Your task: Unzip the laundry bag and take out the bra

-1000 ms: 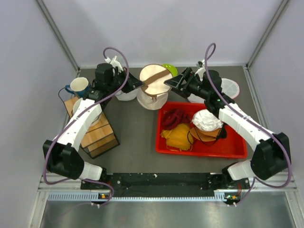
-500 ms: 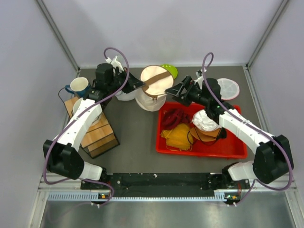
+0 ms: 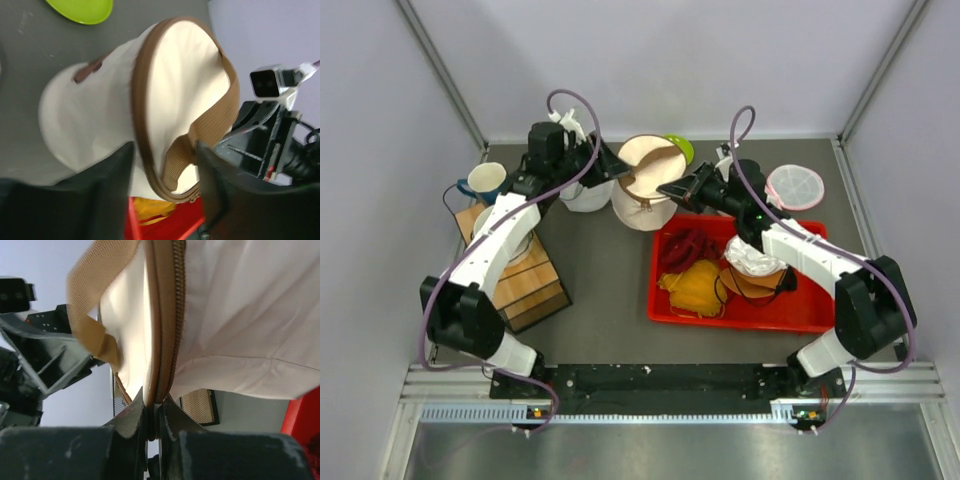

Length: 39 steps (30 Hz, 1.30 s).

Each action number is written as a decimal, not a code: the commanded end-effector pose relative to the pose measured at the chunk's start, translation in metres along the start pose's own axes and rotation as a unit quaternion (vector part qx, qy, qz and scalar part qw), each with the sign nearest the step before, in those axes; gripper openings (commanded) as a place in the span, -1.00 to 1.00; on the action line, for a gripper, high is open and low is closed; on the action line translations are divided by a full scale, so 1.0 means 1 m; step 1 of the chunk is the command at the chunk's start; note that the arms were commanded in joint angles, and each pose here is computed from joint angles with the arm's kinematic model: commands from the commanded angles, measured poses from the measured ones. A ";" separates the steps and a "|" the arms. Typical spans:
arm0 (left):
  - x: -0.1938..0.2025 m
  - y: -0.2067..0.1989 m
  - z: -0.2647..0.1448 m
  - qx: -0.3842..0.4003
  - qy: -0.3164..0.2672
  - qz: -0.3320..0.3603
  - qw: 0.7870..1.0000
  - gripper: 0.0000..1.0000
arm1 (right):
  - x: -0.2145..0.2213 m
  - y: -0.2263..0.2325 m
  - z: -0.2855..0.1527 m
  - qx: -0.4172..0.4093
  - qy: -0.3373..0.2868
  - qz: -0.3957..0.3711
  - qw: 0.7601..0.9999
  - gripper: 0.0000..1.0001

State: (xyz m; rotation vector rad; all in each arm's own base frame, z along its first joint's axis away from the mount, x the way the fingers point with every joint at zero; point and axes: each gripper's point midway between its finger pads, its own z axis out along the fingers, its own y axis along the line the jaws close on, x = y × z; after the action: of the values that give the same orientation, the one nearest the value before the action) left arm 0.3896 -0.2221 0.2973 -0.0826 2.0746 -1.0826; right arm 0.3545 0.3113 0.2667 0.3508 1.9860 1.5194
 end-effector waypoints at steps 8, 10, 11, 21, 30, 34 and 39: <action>-0.023 -0.020 -0.058 -0.127 -0.086 0.160 0.975 0.76 | -0.044 0.041 0.024 -0.014 -0.069 0.068 0.995 -1.00; 0.001 -0.020 -0.058 -0.129 -0.061 0.171 0.975 0.48 | -0.050 0.046 0.026 -0.011 -0.076 0.070 0.995 -1.00; 0.015 -0.025 -0.054 -0.125 -0.044 0.178 0.975 0.40 | -0.053 0.047 0.026 -0.011 -0.084 0.068 0.994 -1.00; 0.040 -0.029 -0.027 -0.162 -0.027 0.220 0.961 -0.04 | -0.061 0.053 0.023 -0.012 -0.090 0.058 0.994 -1.00; 0.020 -0.031 -0.003 -0.175 -0.053 0.226 0.957 -0.11 | -0.063 0.055 0.018 -0.016 -0.094 0.056 0.994 -1.00; 0.012 -0.036 0.003 -0.172 -0.062 0.229 0.956 -0.14 | -0.063 0.055 0.016 -0.020 -0.094 0.055 0.994 -1.00; 0.004 -0.036 0.009 -0.182 -0.068 0.231 0.953 -0.16 | -0.062 0.056 0.017 -0.024 -0.089 0.057 0.994 -1.00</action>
State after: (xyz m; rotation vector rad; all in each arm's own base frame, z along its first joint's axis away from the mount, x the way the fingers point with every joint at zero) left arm 0.3659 -0.2509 0.2865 0.1761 2.1053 -0.3968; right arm 0.4051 0.3094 0.2835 0.6464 1.9608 1.4571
